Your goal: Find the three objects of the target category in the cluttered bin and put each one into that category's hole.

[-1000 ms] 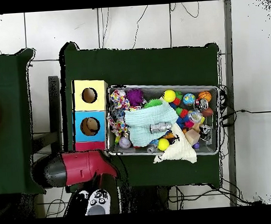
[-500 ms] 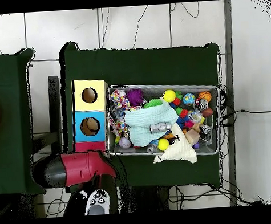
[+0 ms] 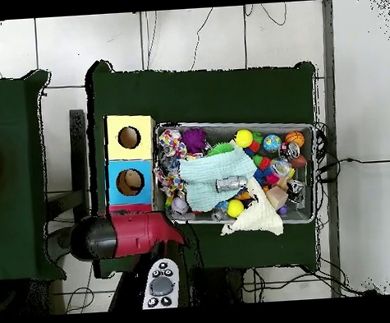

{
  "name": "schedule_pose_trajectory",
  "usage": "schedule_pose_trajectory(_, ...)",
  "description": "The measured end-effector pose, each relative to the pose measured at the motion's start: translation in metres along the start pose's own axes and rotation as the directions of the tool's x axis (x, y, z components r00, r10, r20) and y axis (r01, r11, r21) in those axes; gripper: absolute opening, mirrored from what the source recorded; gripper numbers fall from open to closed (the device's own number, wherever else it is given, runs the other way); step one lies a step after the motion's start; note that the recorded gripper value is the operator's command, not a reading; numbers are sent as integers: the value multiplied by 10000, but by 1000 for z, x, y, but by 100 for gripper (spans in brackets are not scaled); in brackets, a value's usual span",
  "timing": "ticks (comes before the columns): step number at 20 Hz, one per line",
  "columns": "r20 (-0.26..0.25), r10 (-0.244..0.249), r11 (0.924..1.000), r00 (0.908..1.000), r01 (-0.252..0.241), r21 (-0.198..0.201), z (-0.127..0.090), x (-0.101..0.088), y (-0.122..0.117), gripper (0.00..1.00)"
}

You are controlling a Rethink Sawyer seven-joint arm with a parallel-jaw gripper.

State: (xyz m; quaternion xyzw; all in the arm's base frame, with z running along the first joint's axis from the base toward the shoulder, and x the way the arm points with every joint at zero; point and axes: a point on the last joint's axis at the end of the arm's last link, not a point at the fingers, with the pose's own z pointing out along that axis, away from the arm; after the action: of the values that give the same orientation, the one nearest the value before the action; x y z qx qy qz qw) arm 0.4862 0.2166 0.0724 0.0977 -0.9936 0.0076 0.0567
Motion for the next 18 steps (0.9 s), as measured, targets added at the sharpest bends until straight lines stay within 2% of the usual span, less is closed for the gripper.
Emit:
schedule_pose_trajectory(4,-271,80,10000,9996,-80,-20,12,6,-4,0)
schedule_pose_trajectory(18,-109,114,9999,9999,-115,-54,25,6,-5,0)
